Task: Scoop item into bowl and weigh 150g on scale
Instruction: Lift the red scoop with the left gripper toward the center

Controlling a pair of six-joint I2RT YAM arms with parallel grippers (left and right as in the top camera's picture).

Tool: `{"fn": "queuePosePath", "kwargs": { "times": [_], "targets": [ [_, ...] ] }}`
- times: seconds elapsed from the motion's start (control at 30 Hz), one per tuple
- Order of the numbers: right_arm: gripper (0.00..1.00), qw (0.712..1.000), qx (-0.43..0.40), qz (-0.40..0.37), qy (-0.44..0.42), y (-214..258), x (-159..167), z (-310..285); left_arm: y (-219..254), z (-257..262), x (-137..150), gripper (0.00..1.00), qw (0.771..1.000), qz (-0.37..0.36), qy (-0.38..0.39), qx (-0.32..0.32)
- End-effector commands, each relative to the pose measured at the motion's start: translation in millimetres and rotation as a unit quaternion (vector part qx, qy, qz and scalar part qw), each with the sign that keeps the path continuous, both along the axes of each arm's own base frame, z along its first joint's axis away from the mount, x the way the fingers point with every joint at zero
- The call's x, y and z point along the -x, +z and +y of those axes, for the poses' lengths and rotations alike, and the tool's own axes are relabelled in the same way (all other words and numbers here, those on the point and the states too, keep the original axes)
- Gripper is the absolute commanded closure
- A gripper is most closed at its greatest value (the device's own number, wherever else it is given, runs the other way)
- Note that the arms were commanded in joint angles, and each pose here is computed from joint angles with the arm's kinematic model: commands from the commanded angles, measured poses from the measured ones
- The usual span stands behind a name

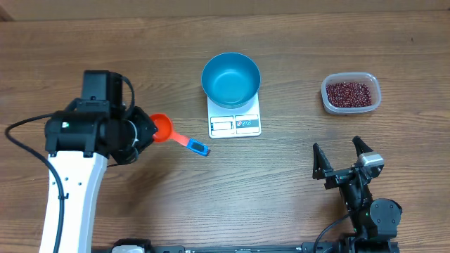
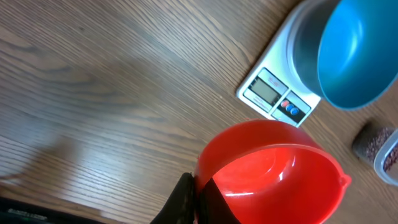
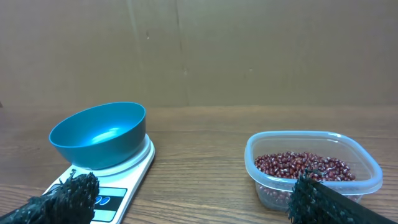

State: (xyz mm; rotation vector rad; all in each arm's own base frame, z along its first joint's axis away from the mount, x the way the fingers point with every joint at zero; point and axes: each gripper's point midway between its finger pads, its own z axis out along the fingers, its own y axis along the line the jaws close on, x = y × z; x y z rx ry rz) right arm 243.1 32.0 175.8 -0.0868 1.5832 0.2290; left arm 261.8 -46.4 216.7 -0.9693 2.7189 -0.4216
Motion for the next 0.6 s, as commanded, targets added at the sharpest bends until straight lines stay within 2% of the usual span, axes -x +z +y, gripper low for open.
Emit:
{"fn": "queuePosePath", "kwargs": {
  "times": [0.0, 0.27, 0.37, 0.47, 0.57],
  "targets": [
    [0.0, 1.0, -0.002, 0.003, -0.002, -4.1, -0.8, -1.0, 2.0, -11.9, 5.4, 0.96, 1.0, 0.002, -0.005, 0.011],
    [0.0, 1.0, -0.002, 0.003, -0.002, -4.1, -0.8, -1.0, 2.1, -25.3, 8.5, 0.96, 0.999, 0.002, -0.03, 0.012],
    [0.0, 1.0, -0.012, 0.005, 0.007, -3.7, -0.2, 2.3, 2.9, -35.5, 14.7, 0.96, 0.999, 0.016, -0.031, 0.041],
    [0.0, 0.995, -0.099, 0.027, 0.015, -4.9, 0.2, 5.4, 6.5, -50.7, 19.5, 0.96, 0.995, 0.03, -0.028, 0.086],
    [0.0, 0.98, -0.189, 0.053, 0.024, -6.7, 0.6, 9.2, 6.8, -55.0, 19.8, 0.96, 0.995, 0.034, -0.016, 0.091]
  ]
}}
